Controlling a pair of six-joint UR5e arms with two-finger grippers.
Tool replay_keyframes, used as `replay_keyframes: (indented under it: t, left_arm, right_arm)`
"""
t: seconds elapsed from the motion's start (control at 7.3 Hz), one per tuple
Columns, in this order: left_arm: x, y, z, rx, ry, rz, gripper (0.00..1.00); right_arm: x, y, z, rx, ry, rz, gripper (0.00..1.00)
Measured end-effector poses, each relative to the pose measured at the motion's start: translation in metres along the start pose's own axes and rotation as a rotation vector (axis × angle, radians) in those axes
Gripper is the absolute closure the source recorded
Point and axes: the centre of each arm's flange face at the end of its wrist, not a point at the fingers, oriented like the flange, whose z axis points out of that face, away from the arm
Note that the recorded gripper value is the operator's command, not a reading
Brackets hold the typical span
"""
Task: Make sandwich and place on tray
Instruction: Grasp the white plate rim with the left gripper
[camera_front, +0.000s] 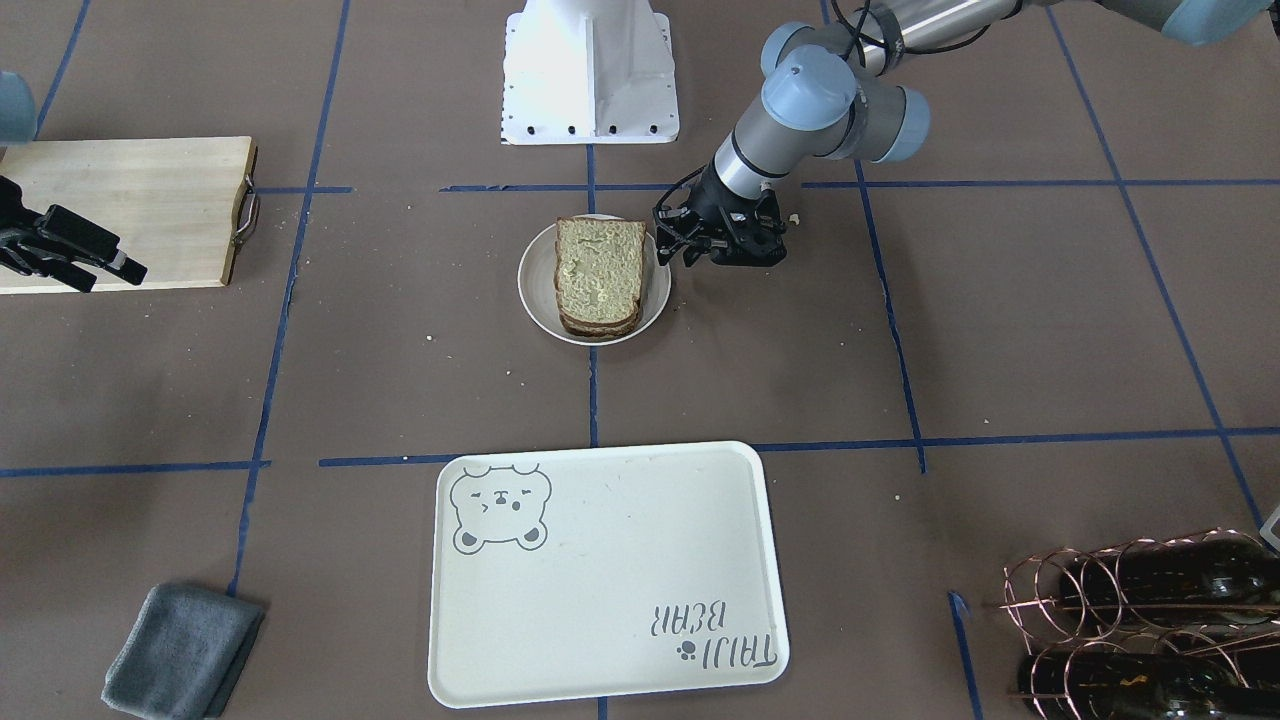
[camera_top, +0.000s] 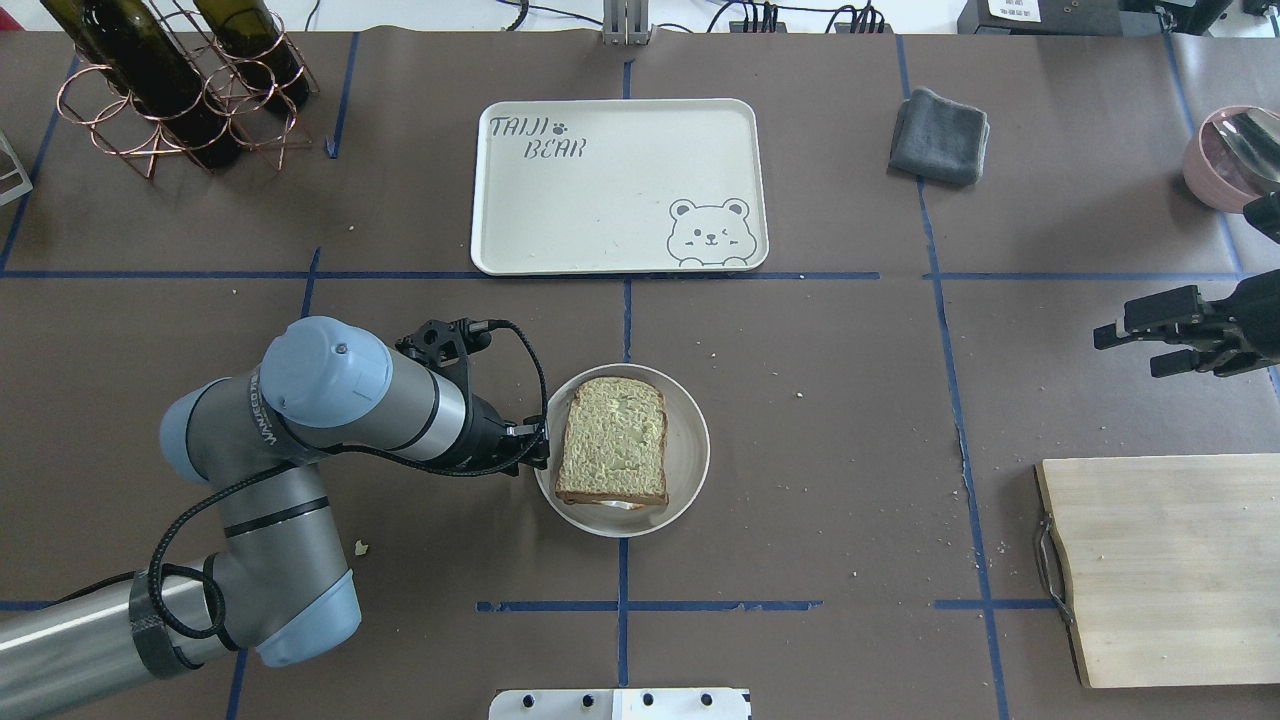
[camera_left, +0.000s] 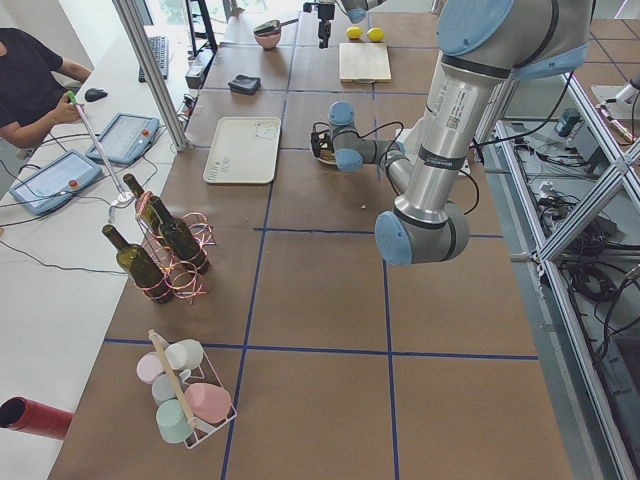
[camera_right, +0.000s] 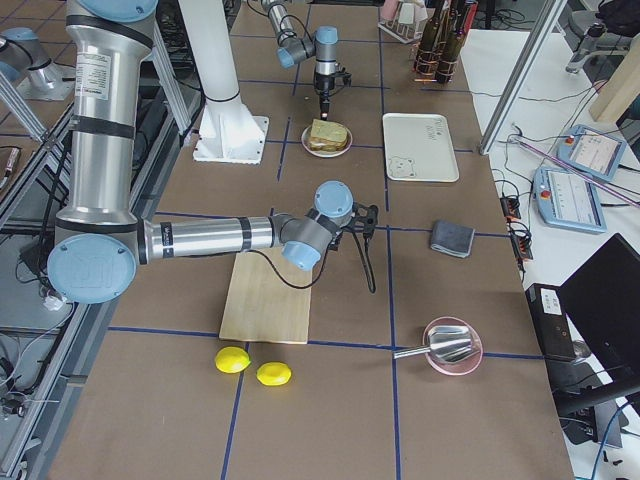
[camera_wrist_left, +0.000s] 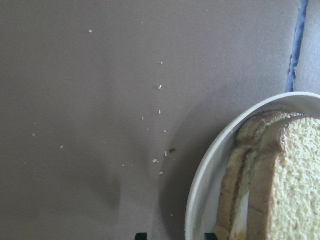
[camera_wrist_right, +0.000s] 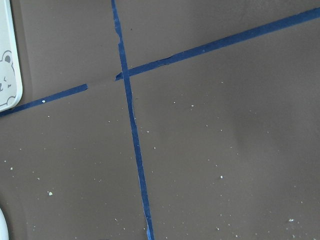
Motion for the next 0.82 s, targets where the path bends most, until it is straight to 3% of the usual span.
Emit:
replay_keyframes:
  t: [0.68, 0.82]
  left_arm:
    - [0.005, -0.005, 0.019, -0.006, -0.02, 0.0, 0.77]
    - [0.005, -0.006, 0.022, -0.007, -0.022, -0.001, 0.91]
  right_arm:
    - [0.006, 0.005, 0.003, -0.008, 0.008, 0.002, 0.0]
    - [0.007, 0.005, 0.003, -0.009, 0.009, 0.002, 0.0]
